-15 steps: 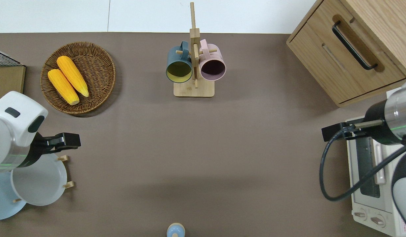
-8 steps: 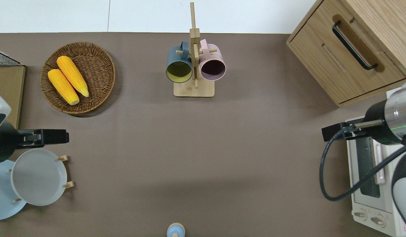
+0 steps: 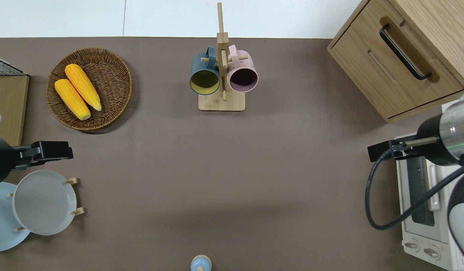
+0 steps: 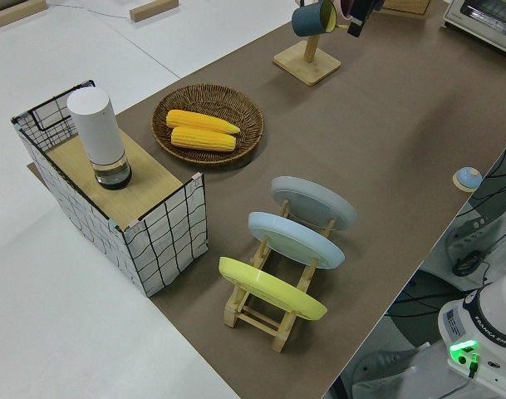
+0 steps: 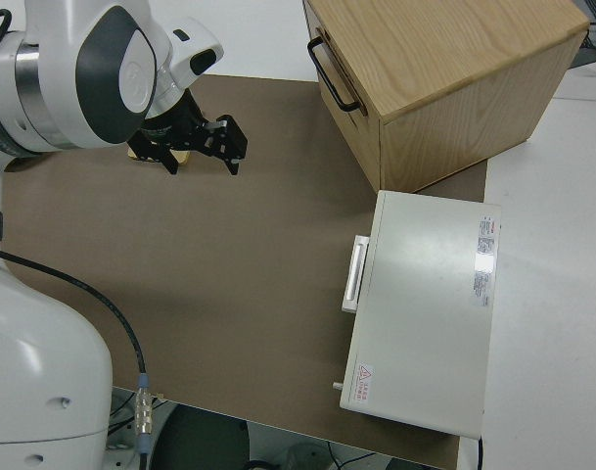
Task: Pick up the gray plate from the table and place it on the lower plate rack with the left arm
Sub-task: 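Open the left gripper and withdraw it from the plate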
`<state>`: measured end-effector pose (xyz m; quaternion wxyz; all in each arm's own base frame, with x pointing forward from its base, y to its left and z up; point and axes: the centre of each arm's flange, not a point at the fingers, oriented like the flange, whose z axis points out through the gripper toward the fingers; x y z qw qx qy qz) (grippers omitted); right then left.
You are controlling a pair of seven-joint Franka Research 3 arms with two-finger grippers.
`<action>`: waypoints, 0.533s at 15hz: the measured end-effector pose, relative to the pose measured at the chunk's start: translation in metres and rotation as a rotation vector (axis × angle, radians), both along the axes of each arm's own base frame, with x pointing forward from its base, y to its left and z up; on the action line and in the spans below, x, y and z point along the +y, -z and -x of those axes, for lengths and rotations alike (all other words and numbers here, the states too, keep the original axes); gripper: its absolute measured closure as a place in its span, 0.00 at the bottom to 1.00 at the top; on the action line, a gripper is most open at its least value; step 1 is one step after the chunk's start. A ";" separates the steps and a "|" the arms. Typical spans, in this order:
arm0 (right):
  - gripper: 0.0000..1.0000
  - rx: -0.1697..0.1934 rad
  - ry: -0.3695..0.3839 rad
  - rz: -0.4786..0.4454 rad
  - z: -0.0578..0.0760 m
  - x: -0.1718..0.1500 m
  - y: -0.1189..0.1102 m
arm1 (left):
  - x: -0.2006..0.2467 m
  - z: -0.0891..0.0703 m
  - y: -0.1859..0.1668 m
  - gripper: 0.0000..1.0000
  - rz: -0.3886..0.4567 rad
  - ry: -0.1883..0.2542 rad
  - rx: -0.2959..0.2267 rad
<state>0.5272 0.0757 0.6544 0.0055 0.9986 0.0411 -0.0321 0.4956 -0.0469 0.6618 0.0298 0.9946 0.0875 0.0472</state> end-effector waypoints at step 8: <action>0.01 0.000 0.000 0.000 0.000 0.000 0.000 | 0.017 0.002 0.004 0.00 -0.031 0.116 0.027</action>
